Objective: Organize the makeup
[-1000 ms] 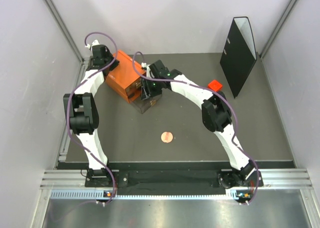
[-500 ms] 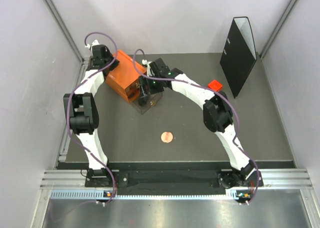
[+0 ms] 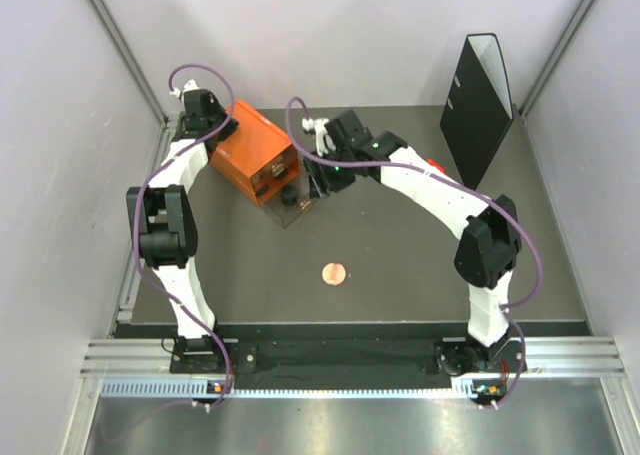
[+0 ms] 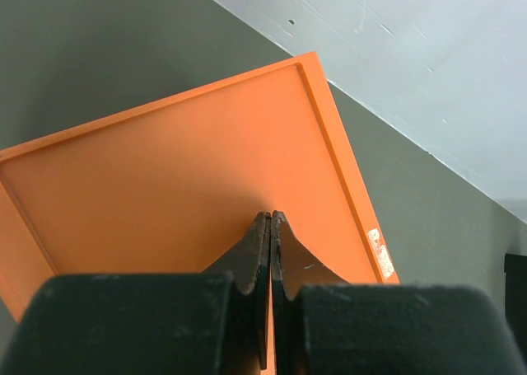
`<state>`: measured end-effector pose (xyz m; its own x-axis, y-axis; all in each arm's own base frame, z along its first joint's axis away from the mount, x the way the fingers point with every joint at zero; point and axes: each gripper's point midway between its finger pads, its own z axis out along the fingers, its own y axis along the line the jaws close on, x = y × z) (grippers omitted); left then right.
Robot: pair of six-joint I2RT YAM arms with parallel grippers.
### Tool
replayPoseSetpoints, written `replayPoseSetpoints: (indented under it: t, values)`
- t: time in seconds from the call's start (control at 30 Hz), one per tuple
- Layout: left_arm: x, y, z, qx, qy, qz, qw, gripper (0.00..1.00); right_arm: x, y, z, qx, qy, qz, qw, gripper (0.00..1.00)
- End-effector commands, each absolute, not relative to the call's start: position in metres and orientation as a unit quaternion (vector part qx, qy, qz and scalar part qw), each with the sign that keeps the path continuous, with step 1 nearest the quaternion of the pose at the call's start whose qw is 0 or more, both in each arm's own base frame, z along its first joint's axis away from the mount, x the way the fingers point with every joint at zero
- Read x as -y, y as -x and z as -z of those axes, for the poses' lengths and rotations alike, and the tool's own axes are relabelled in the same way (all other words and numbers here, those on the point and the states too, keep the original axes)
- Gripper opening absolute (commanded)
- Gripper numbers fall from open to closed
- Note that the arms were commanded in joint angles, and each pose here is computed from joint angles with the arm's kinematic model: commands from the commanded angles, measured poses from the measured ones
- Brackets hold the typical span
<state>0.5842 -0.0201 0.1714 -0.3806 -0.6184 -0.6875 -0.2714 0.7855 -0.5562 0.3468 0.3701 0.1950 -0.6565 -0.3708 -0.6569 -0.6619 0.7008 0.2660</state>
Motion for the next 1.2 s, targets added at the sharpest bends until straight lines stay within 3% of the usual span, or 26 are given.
replayPoseSetpoints:
  t: [0.0,0.3,0.77,0.83,0.9,1.0,1.17]
  values:
    - [0.015,-0.505,-0.018,-0.909,0.303,0.096,0.270,0.00,-0.343,-0.295,-0.153,-0.888,0.356,-0.216,0.197,0.51]
    - [0.016,-0.503,-0.015,-0.908,0.306,0.098,0.268,0.00,-0.344,-0.229,-0.093,-0.882,0.431,-0.170,0.084,0.46]
    - [0.020,-0.498,-0.011,-0.911,0.304,0.105,0.260,0.00,-0.342,-0.203,-0.028,-0.884,0.462,-0.066,0.005,0.46]
    - [0.020,-0.498,-0.012,-0.910,0.304,0.105,0.262,0.00,-0.339,-0.202,-0.021,-0.885,0.462,-0.053,-0.001,0.38]
    - [0.020,-0.496,-0.013,-0.910,0.302,0.105,0.262,0.00,-0.335,-0.203,-0.014,-0.887,0.460,-0.039,-0.007,0.21]
    - [0.020,-0.495,-0.014,-0.910,0.302,0.106,0.262,0.00,-0.333,-0.204,-0.014,-0.888,0.459,-0.027,-0.005,0.07]
    - [0.022,-0.494,-0.013,-0.910,0.303,0.110,0.261,0.00,-0.336,-0.212,-0.030,-0.886,0.462,-0.020,0.028,0.00]
